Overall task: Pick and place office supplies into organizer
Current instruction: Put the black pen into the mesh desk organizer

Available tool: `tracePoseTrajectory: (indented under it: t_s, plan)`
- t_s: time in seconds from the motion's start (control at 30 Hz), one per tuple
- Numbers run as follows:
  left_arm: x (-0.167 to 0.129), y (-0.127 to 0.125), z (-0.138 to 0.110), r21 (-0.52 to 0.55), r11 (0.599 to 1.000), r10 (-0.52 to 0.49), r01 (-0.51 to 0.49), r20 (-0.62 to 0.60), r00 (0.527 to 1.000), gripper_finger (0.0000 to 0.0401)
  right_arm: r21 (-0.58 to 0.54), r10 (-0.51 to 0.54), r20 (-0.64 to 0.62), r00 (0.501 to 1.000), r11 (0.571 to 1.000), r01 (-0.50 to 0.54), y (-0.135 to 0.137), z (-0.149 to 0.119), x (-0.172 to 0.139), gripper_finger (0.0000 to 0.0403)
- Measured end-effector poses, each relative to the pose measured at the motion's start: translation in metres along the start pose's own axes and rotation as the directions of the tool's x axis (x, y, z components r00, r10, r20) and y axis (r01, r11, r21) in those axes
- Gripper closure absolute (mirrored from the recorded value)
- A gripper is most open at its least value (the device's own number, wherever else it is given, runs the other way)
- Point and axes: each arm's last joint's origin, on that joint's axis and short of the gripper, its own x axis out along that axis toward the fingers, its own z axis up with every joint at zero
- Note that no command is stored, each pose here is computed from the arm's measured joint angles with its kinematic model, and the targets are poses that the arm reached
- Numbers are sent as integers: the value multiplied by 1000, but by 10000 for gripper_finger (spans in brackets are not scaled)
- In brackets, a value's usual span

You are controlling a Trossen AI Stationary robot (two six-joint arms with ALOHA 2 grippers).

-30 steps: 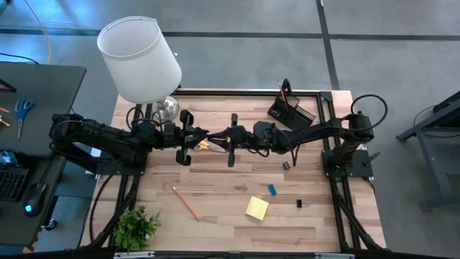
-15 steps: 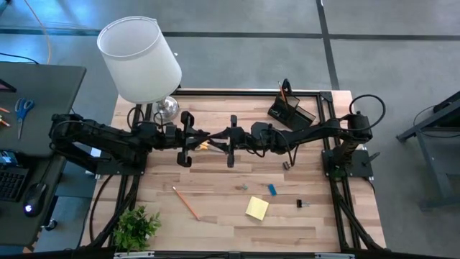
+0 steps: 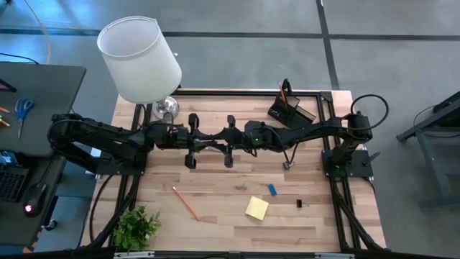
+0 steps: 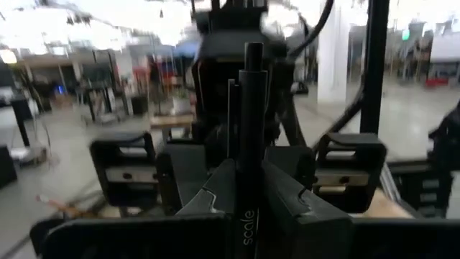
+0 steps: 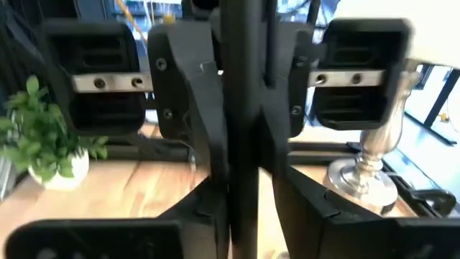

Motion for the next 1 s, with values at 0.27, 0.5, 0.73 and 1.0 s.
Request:
tracePoseTrajectory:
  t_s: [0.27, 0.5, 0.73, 1.0]
  plan:
    - [4, 0, 1, 3, 1000, -7, 7, -64, 998, 387, -39, 18, -39, 999, 999, -20, 5, 3, 0, 385]
    - [3, 0, 0, 4, 1000, -4, 5, -71, 997, 372, -63, 11, -50, 999, 998, -14, 5, 2, 0, 380]
    - [2, 1, 2, 5, 999, 32, -32, -71, 997, 347, -74, -69, -85, 994, 995, 63, 2, 0, 0, 389]
    - [-14, 4, 20, 6, 998, 71, -70, -37, 997, 286, -37, -174, -129, 976, 985, 170, -21, -7, -1, 388]
